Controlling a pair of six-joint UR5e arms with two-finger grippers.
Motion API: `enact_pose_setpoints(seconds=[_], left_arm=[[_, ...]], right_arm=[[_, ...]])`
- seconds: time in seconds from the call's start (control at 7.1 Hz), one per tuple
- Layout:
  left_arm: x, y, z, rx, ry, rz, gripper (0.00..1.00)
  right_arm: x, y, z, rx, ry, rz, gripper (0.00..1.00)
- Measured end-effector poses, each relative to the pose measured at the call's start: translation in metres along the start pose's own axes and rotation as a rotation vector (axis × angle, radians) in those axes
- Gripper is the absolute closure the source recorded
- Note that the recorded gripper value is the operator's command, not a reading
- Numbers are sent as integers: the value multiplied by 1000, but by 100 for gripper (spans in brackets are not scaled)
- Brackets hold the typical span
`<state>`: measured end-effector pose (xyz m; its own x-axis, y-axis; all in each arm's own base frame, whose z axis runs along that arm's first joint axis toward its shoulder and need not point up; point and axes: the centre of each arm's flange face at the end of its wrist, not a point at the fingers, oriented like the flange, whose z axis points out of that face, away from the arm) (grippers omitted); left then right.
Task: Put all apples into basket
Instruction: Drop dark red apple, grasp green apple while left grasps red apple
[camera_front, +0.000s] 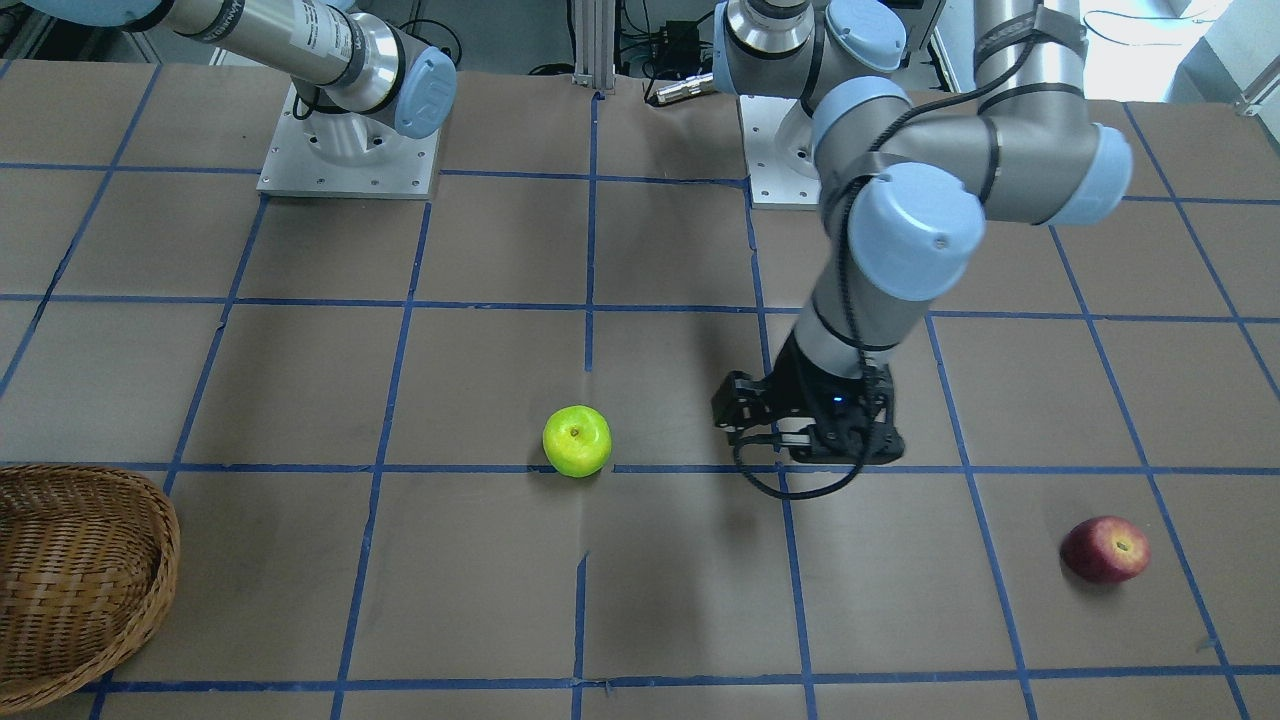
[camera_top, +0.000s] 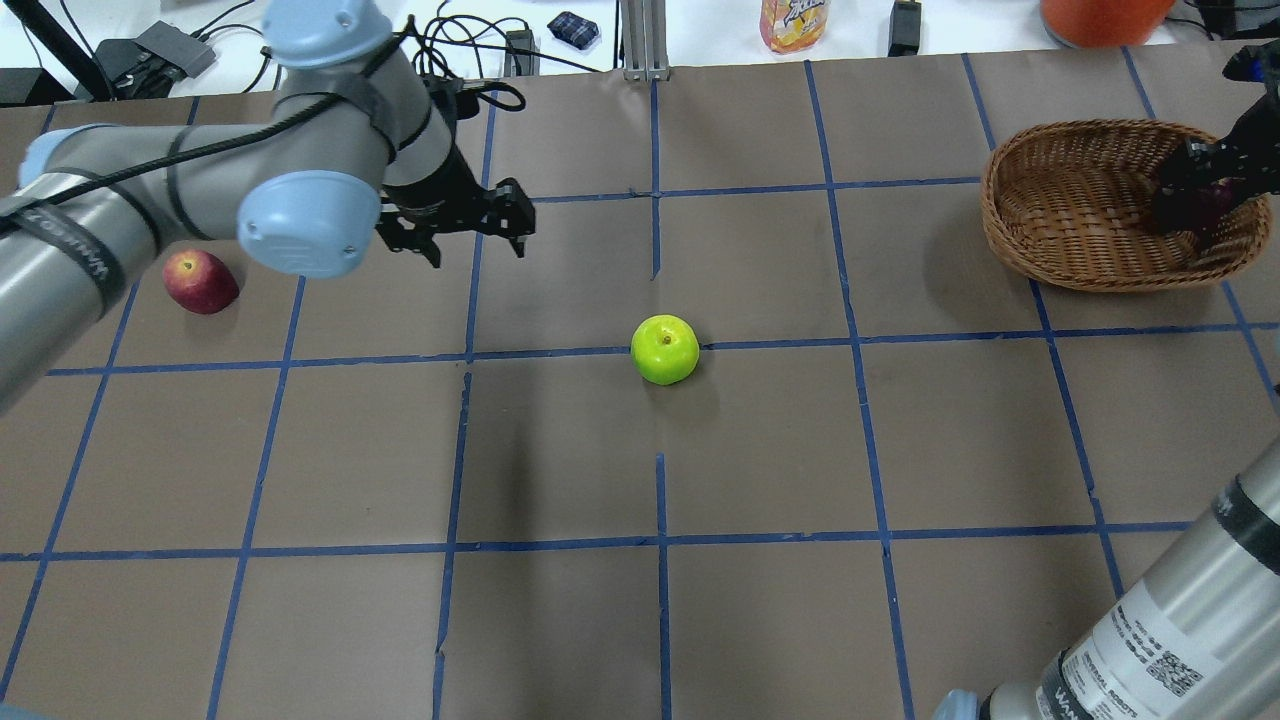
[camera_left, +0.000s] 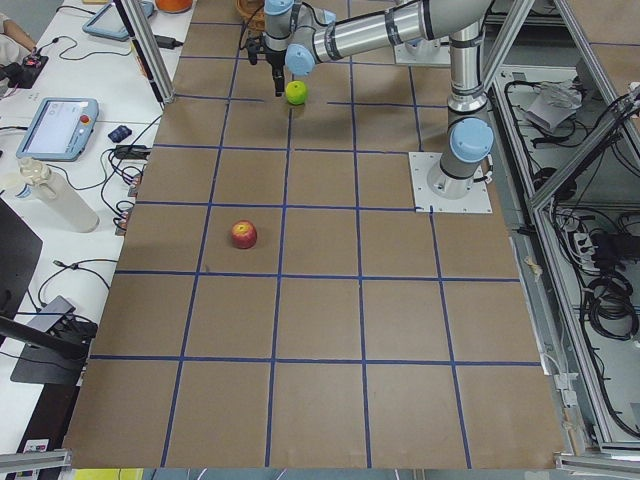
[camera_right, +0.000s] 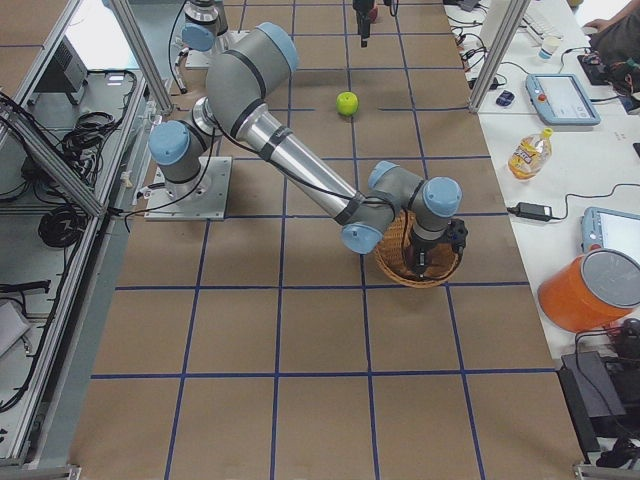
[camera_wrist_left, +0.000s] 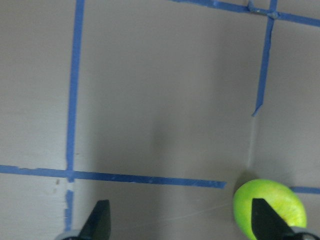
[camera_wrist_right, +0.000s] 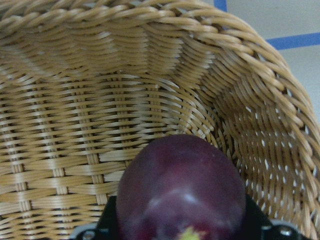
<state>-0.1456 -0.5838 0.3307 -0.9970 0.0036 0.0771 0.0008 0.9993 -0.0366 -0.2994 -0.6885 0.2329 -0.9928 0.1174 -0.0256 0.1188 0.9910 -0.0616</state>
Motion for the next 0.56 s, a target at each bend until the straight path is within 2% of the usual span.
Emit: enact_pose_setpoints(seconds=[0.14, 0.42, 0.56], left_arm=[[-61, -5, 2, -23, -22, 60, 0], [-190, -12, 11, -52, -57, 191, 0], [-240, -13, 15, -44, -67, 233, 0]], right_arm=[[0, -2, 2, 9, 0, 0, 0], [-2, -3, -1, 26, -21, 5, 0], [-4, -4, -6, 30, -26, 4, 0]])
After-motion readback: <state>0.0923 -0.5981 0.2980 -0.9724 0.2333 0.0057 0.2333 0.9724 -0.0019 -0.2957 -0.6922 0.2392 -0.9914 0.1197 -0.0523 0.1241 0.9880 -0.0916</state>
